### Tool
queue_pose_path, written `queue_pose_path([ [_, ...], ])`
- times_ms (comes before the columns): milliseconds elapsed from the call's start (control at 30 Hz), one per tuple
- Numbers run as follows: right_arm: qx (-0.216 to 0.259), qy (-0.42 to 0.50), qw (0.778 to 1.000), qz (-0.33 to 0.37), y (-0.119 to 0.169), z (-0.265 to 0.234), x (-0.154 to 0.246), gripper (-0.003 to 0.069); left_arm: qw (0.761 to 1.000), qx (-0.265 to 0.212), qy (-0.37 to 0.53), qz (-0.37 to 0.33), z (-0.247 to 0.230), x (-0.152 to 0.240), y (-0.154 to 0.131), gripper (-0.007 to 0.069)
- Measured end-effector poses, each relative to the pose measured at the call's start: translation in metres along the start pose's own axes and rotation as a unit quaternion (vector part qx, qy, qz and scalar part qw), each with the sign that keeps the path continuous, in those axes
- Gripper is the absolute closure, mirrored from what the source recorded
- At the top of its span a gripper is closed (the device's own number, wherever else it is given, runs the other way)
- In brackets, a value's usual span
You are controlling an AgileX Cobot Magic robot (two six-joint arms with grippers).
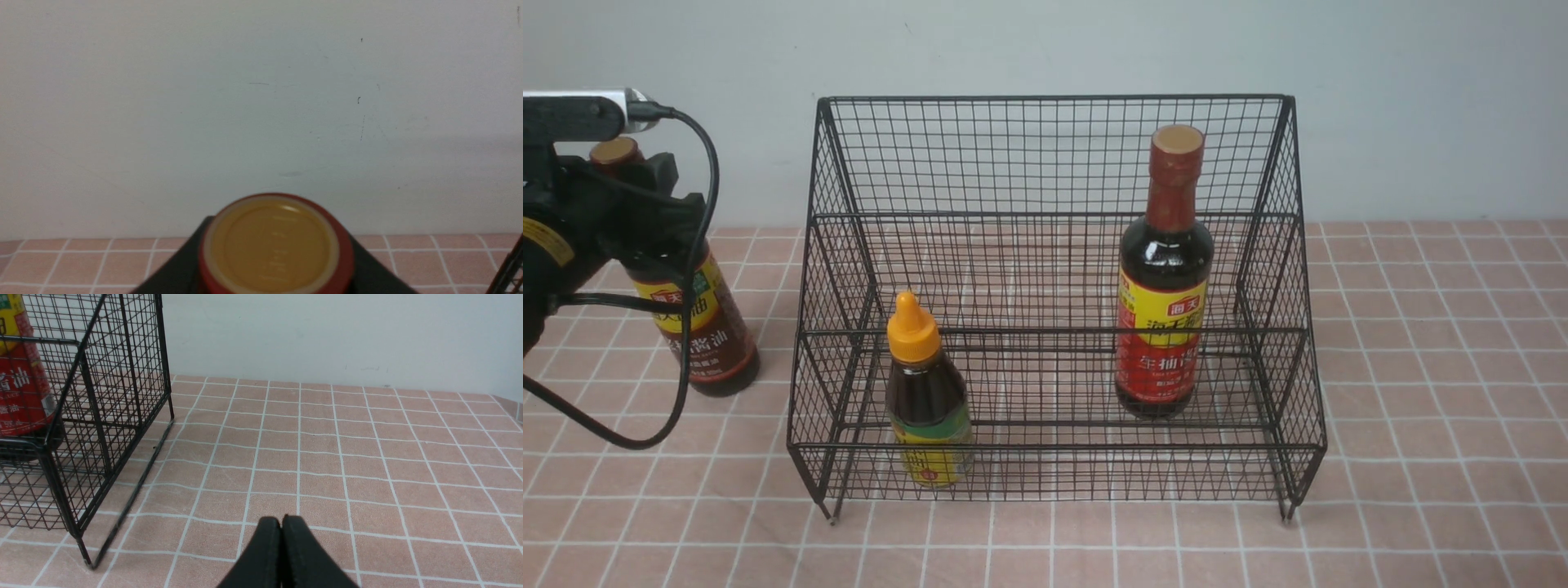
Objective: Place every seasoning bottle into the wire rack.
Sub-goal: Use the left arm to grab the condiment bottle closest to it, then use the left arm to put the condiment bottle back on the shelf
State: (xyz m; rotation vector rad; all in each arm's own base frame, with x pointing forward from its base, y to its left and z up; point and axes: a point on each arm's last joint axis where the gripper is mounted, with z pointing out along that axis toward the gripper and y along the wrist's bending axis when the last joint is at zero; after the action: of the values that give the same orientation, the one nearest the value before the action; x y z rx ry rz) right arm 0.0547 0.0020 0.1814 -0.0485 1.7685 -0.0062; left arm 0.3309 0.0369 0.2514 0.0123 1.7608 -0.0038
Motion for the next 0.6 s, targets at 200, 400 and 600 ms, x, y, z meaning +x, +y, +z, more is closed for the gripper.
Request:
queue_pose_path([
  [200,0.000,0.000,1.000,0.000,0.000,0.000,0.000,0.0673,0.998,-0.023,-0.048,0.025,-0.020,-0.058,0.003,0.0366],
  [400,0.000,0.000,1.000,0.000,0.000,0.000,0.000,0.0673,0.987,-0.023,-0.154,0.023,-0.051,-0.137,-0.005,0.0366],
  [600,0.000,0.000,1.000,0.000,0.000,0.000,0.000,0.0673,0.973,0.024,-0.226,0.036,-0.069,-0.197,-0.039,0.0366],
])
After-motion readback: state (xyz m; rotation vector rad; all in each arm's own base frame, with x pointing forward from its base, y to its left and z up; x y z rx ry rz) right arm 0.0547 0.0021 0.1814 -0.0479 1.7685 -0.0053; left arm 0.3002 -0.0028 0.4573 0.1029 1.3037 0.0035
